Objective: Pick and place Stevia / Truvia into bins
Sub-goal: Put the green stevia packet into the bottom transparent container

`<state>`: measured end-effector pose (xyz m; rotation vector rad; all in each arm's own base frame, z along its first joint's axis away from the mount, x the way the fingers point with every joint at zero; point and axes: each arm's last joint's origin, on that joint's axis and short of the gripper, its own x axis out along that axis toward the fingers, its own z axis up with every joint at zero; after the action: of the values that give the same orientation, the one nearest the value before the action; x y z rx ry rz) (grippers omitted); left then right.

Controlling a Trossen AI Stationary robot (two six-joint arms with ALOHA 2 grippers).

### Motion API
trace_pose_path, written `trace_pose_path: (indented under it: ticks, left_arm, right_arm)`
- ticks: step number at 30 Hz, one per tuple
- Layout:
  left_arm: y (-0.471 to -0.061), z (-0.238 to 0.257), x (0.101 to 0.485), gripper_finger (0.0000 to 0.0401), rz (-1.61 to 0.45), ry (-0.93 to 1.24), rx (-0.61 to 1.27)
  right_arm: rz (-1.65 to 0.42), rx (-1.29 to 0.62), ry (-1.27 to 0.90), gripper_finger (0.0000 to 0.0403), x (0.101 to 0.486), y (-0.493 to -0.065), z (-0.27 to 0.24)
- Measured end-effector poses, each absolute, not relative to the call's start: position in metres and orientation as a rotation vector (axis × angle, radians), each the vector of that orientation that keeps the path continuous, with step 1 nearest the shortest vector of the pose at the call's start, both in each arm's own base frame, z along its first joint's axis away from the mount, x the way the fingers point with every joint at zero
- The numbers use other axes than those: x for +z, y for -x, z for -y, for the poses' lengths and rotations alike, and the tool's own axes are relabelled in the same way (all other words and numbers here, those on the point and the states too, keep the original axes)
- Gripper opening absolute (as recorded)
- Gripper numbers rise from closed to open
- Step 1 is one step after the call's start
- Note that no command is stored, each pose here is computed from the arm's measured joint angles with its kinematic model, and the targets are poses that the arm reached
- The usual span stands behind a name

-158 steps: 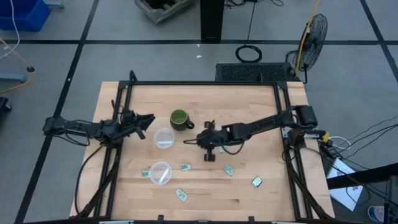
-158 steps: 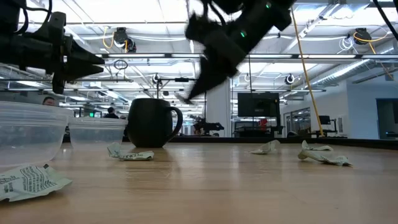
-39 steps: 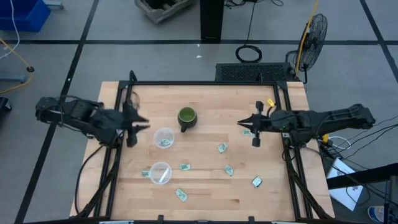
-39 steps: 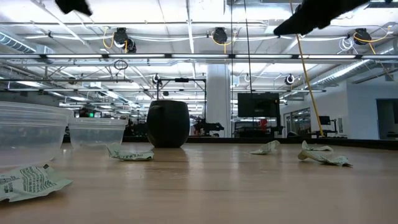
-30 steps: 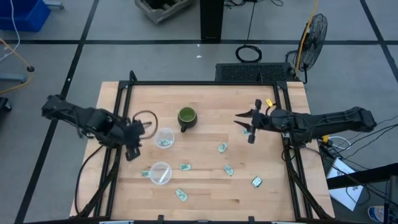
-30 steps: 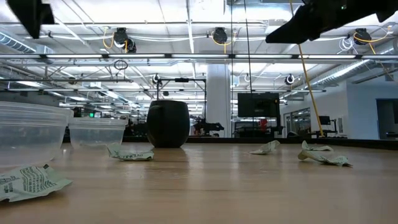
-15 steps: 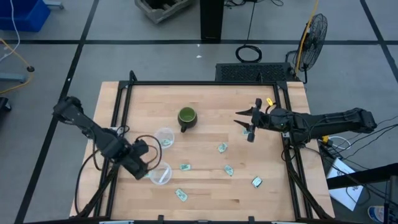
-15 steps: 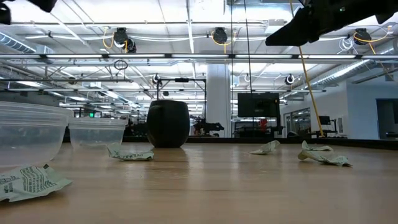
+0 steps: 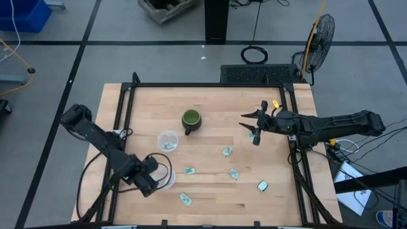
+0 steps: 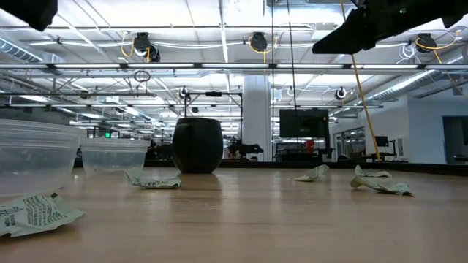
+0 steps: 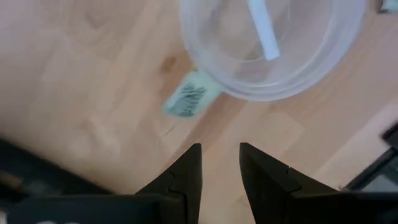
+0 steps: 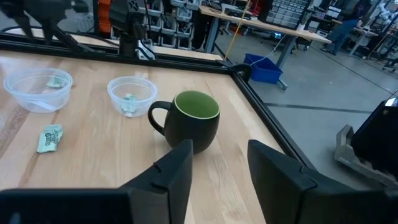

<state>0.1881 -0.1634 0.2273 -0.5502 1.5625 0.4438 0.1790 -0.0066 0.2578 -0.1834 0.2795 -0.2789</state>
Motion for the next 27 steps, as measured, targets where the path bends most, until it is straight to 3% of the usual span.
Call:
trace_pose_path:
  ticks: [10,27]
  left_arm:
    - [-0.164,0.156,0.181,0.0113,-1.633,0.47,0.502]
    - [-0.156,0.147,0.148,0.0113,-1.579,0.506,0.522]
  right_arm:
    - [-0.276,-0.279,0.185,0.0145,0.258,-0.179,0.007]
    - [-0.276,-0.279,0.186,0.0145,0.258,-0.179,0.007]
